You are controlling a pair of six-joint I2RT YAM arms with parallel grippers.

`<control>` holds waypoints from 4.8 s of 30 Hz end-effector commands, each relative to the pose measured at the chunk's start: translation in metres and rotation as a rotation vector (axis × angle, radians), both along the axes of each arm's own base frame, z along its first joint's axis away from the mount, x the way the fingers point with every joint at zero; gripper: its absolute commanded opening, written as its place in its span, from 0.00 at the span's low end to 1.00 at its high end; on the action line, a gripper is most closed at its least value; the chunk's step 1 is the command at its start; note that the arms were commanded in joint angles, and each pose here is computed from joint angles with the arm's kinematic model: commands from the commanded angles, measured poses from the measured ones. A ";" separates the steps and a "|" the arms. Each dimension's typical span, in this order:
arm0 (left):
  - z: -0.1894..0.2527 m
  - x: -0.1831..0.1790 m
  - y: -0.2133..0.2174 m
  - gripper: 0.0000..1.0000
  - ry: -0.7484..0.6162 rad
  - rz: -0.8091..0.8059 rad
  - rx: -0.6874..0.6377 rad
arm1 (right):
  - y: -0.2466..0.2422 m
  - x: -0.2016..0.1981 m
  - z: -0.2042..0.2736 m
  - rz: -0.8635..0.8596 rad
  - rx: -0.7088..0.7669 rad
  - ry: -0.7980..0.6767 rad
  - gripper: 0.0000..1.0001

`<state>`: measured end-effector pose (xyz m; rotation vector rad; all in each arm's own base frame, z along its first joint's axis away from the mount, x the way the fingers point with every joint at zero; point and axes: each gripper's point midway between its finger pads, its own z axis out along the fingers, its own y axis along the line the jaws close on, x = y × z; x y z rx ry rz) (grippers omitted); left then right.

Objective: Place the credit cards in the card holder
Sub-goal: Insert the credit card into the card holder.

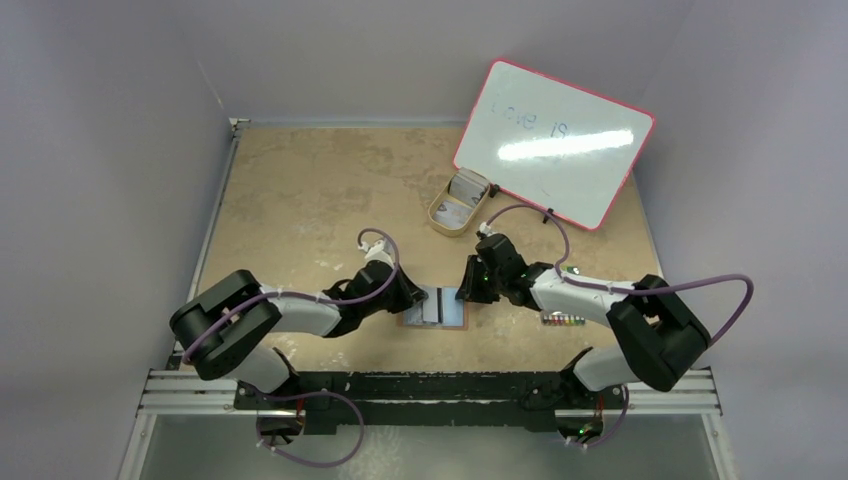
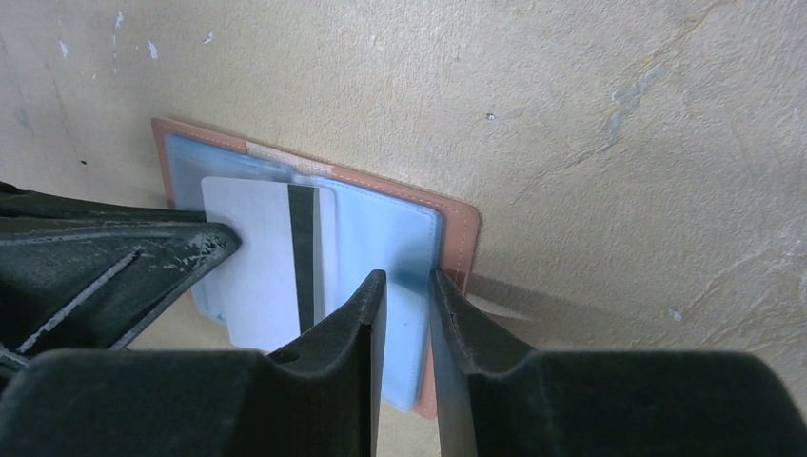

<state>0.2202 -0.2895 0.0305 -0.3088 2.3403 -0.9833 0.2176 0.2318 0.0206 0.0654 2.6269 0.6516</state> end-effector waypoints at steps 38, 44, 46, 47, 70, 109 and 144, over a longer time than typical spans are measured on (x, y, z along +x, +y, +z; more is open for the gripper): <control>0.004 -0.009 -0.028 0.38 0.055 -0.021 -0.008 | 0.000 -0.014 0.006 -0.017 0.061 0.010 0.27; 0.017 -0.008 -0.042 0.38 0.043 -0.035 -0.050 | 0.001 -0.014 0.003 -0.013 0.067 0.014 0.26; 0.022 -0.008 -0.047 0.38 0.035 -0.040 -0.066 | 0.001 -0.014 0.003 -0.013 0.066 0.012 0.26; 0.025 -0.008 -0.050 0.39 0.030 -0.042 -0.078 | 0.002 -0.013 0.004 -0.013 0.069 0.009 0.26; 0.037 -0.007 -0.009 0.41 -0.016 0.046 0.077 | 0.004 -0.009 0.037 -0.034 0.126 -0.047 0.38; -0.005 -0.019 0.032 0.34 0.054 0.059 0.299 | 0.033 -0.013 0.026 0.039 0.256 -0.004 0.47; -0.003 -0.020 0.027 0.31 0.058 0.048 0.283 | 0.060 -0.015 0.078 0.146 0.450 -0.076 0.47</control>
